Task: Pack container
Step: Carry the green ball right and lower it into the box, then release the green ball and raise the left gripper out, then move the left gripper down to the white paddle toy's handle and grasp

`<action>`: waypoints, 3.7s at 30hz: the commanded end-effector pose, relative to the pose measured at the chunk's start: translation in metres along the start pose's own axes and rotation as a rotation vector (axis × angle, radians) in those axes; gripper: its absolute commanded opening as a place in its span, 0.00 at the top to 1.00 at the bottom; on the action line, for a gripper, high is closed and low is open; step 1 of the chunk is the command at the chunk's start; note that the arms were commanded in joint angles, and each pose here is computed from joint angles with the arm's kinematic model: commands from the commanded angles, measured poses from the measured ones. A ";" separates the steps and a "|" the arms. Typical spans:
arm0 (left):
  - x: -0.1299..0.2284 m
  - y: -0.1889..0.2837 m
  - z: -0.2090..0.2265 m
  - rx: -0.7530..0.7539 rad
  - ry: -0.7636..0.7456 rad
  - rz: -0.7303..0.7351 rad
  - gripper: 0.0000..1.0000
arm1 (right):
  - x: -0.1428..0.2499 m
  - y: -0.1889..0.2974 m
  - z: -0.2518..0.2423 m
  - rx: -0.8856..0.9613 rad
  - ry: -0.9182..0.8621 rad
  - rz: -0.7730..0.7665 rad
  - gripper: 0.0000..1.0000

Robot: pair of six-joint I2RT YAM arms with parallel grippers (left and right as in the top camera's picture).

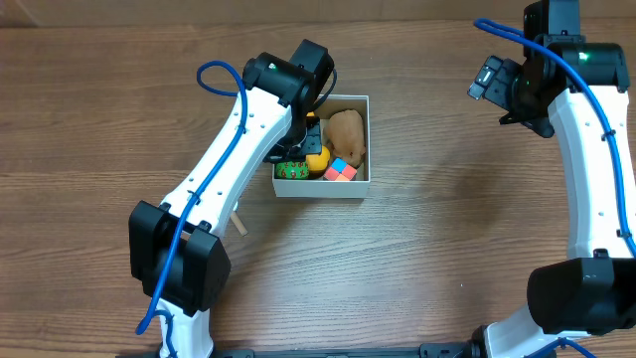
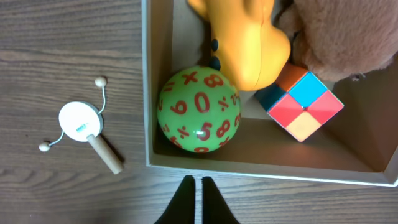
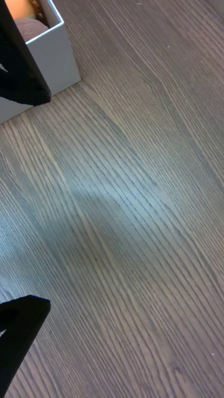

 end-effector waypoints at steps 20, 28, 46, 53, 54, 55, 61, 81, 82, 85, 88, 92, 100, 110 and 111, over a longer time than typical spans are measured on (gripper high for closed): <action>-0.005 -0.048 0.001 0.024 0.002 -0.063 0.95 | -0.002 0.004 0.002 -0.007 -0.001 -0.015 0.00; -0.001 -0.061 0.003 0.018 0.002 -0.054 0.96 | -0.002 0.004 0.002 -0.007 -0.001 -0.015 0.00; -0.027 0.079 0.012 0.083 0.072 -0.172 0.92 | -0.002 0.004 0.002 -0.007 -0.001 -0.015 0.00; -0.009 0.077 0.050 -0.012 0.113 -0.037 0.83 | -0.002 0.004 0.002 -0.007 -0.001 -0.015 0.00; -0.009 0.077 0.050 -0.007 0.116 -0.033 0.83 | -0.002 0.004 0.002 -0.007 -0.001 -0.015 0.00; -0.009 0.077 0.050 -0.004 0.111 -0.030 0.82 | -0.002 0.004 0.002 -0.007 -0.001 -0.015 0.00; 0.008 0.090 0.042 0.038 0.072 -0.035 0.82 | -0.002 0.004 0.002 -0.007 -0.001 -0.015 0.00; 0.098 -0.019 0.093 -0.043 0.338 0.032 0.23 | -0.002 0.004 0.002 -0.007 -0.001 -0.015 0.00; 0.098 -0.026 0.095 -0.046 0.364 0.033 0.24 | -0.002 0.004 0.002 -0.007 -0.001 -0.015 0.00; 0.097 -0.042 0.106 -0.063 0.451 0.037 0.25 | -0.002 0.004 0.002 -0.007 -0.001 -0.015 0.00; 0.096 -0.053 0.122 -0.085 0.577 0.048 0.26 | -0.002 0.004 0.002 -0.007 -0.001 -0.015 0.00; 0.092 -0.070 0.136 -0.081 0.662 0.039 0.28 | -0.002 0.004 0.002 -0.007 -0.001 -0.015 0.00; 0.079 -0.102 0.134 0.015 0.700 -0.029 0.37 | -0.002 0.004 0.002 -0.007 -0.001 -0.015 0.00; 0.068 -0.105 0.141 -0.013 0.699 -0.111 0.41 | -0.002 0.004 0.002 -0.007 -0.001 -0.015 0.00; 0.067 -0.106 0.140 -0.012 0.699 -0.111 0.41 | -0.002 0.004 0.002 -0.007 -0.001 -0.015 0.00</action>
Point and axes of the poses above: each gripper's point midway between its finger pads, its own y axis back along the fingers, its own z axis along the line the jaws close on, x = y × z, the point moved 3 cm from there along y, back along the fingers, and after that the axes turned 8 degrees about y, right-handed, at the moved point
